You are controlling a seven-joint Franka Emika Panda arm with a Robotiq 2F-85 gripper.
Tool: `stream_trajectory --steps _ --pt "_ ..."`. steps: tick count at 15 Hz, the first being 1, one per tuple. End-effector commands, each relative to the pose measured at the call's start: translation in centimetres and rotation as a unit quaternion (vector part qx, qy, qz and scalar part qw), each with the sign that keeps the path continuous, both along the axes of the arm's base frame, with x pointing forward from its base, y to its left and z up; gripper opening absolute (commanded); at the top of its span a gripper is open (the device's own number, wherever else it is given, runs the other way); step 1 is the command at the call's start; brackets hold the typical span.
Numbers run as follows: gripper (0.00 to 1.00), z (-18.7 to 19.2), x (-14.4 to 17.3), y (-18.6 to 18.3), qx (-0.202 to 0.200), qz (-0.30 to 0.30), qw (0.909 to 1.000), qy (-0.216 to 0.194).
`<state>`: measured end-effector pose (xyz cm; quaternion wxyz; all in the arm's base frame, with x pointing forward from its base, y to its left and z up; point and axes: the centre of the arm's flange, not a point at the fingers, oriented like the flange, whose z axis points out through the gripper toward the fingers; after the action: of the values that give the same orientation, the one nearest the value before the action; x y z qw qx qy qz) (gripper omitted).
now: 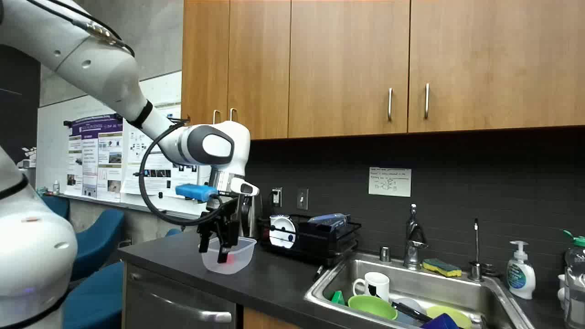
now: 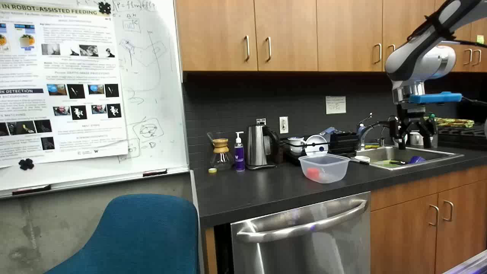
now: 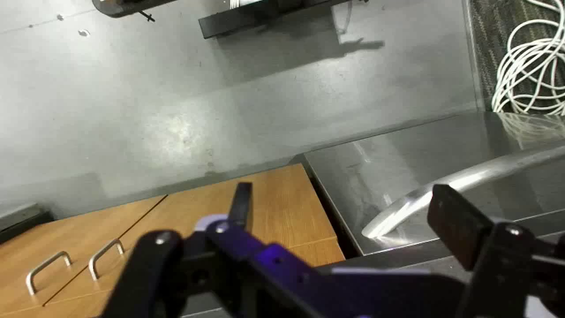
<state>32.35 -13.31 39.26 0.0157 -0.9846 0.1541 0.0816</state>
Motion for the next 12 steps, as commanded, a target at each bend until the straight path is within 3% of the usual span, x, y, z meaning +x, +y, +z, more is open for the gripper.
stream_trajectory --steps 1,12 --pt "1.0 0.0 0.0 0.0 0.0 0.0 1.0 0.0" --pt "1.0 1.8 1.4 0.7 -0.013 0.032 0.9992 -0.019"
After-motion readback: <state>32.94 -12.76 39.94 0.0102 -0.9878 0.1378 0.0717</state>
